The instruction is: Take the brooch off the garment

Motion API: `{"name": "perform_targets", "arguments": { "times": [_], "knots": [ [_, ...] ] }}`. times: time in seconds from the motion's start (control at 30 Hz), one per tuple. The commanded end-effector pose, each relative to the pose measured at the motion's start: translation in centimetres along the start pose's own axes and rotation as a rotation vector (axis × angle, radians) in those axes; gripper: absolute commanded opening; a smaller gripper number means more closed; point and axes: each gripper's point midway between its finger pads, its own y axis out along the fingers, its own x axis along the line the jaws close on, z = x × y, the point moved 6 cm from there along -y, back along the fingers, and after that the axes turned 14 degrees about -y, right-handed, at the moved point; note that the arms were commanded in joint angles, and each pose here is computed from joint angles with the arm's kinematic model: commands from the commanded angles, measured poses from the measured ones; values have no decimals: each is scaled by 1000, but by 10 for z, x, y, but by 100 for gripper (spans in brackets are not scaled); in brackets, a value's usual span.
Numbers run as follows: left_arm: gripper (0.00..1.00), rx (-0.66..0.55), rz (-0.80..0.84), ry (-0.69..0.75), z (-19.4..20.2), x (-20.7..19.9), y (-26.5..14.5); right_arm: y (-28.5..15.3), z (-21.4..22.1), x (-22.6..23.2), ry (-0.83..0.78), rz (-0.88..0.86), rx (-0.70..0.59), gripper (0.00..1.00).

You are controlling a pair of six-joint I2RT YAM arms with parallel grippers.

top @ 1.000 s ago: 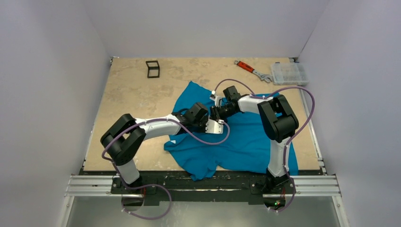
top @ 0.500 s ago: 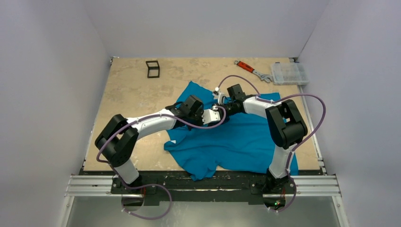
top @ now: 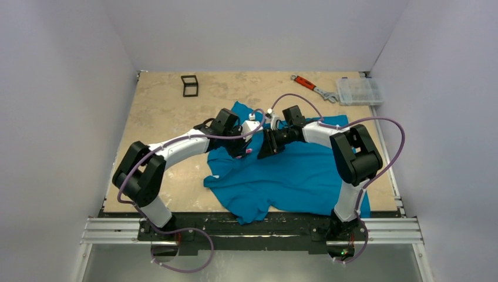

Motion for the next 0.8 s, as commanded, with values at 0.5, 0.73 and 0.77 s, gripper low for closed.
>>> {"name": "perform_targets", "arguments": {
  "times": [0.5,0.73,0.77],
  "knots": [
    [0,-135,207,-246,-40,-2,-30,-9,6,-2,-149,60,-18,34],
    [0,-187,240,-249,-53,-6,-43,-5,15,-7,-136,68,3,33],
    [0,-193,247,-253,-54,-6,-44,-5,15,-7,-138,68,3,33]
  ]
}}
